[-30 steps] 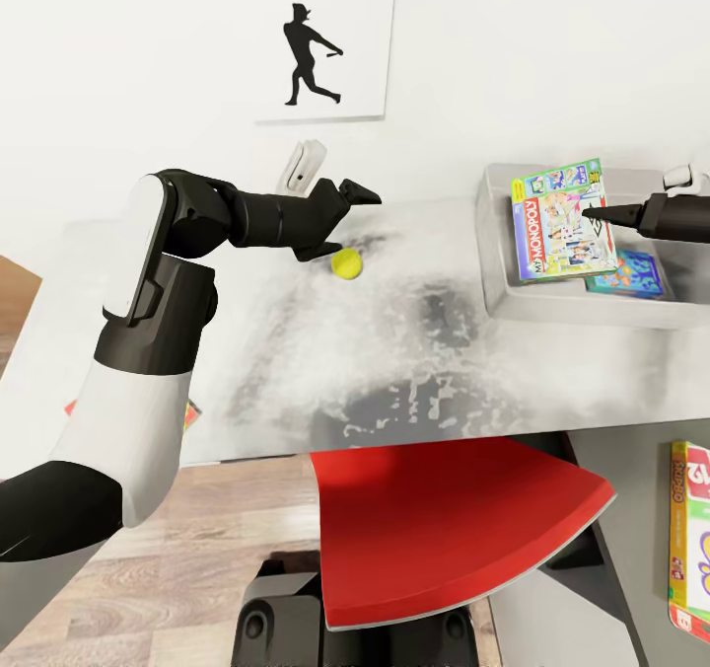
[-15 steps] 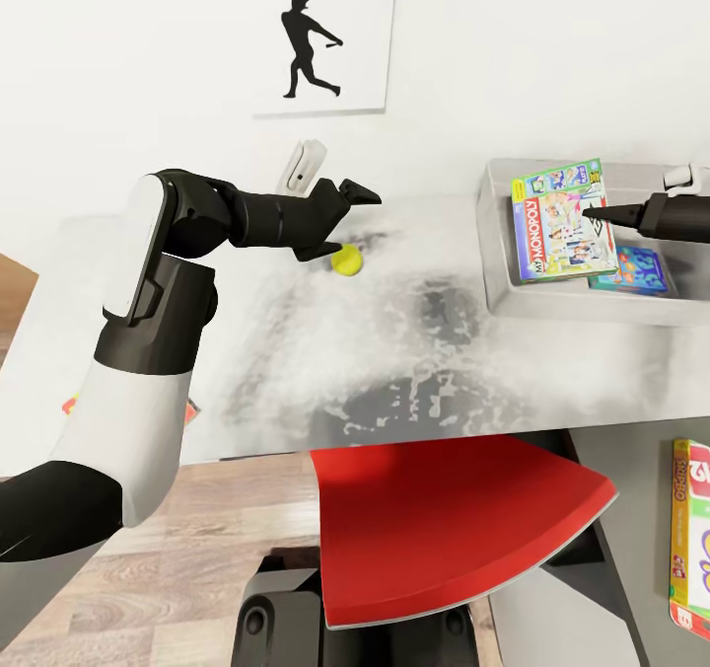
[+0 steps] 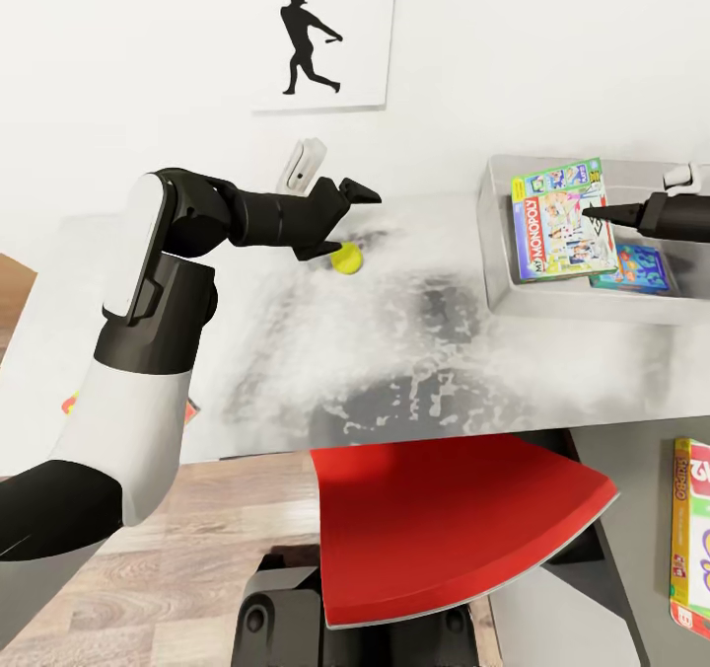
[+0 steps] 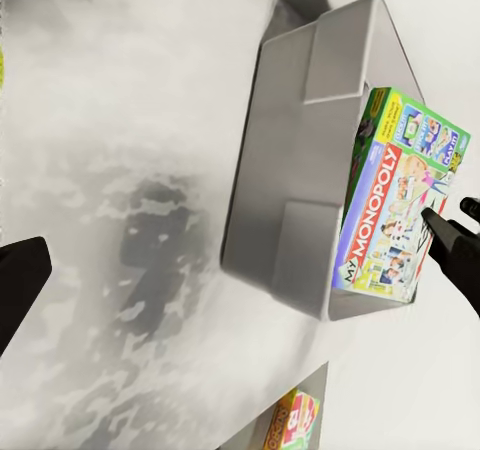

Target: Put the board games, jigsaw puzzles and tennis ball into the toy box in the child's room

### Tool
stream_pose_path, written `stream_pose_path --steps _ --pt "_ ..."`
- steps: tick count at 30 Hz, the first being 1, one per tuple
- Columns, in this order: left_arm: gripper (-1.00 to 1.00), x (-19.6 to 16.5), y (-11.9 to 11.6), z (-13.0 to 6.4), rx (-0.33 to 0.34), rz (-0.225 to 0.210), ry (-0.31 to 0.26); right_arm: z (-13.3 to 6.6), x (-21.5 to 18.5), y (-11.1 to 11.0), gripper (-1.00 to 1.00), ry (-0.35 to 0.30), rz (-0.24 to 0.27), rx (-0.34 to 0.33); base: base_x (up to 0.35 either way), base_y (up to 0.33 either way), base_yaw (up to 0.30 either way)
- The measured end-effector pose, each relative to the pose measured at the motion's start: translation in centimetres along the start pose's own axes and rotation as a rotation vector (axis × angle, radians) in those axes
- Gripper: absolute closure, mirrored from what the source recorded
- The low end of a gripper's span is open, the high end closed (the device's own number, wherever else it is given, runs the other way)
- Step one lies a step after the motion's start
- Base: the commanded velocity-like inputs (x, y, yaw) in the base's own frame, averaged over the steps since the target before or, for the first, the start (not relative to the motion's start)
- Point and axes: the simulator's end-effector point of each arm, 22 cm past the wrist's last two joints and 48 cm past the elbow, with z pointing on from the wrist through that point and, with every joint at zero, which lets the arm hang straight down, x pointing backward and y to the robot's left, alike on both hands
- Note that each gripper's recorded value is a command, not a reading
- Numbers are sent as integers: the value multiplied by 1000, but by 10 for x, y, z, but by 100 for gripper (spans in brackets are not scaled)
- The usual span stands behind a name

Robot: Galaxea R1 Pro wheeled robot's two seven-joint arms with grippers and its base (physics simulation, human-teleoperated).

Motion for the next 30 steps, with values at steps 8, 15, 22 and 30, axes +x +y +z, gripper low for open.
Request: stream_pose_path --steps 8,15,22,30 --pt "-100 1 7 5 -6 -7 7 4 5 -5 100 6 7 2 0 0 0" --pt "-100 3 14 10 -10 -14 14 8 8 -11 100 10 9 9 0 0 0" --pt "-100 4 17 12 -13 -15 18 6 -1 -9 100 -4 -48 19 0 0 0" --pt "-100 5 18 12 -14 -14 19 7 -4 -12 100 -9 -60 38 0 0 0"
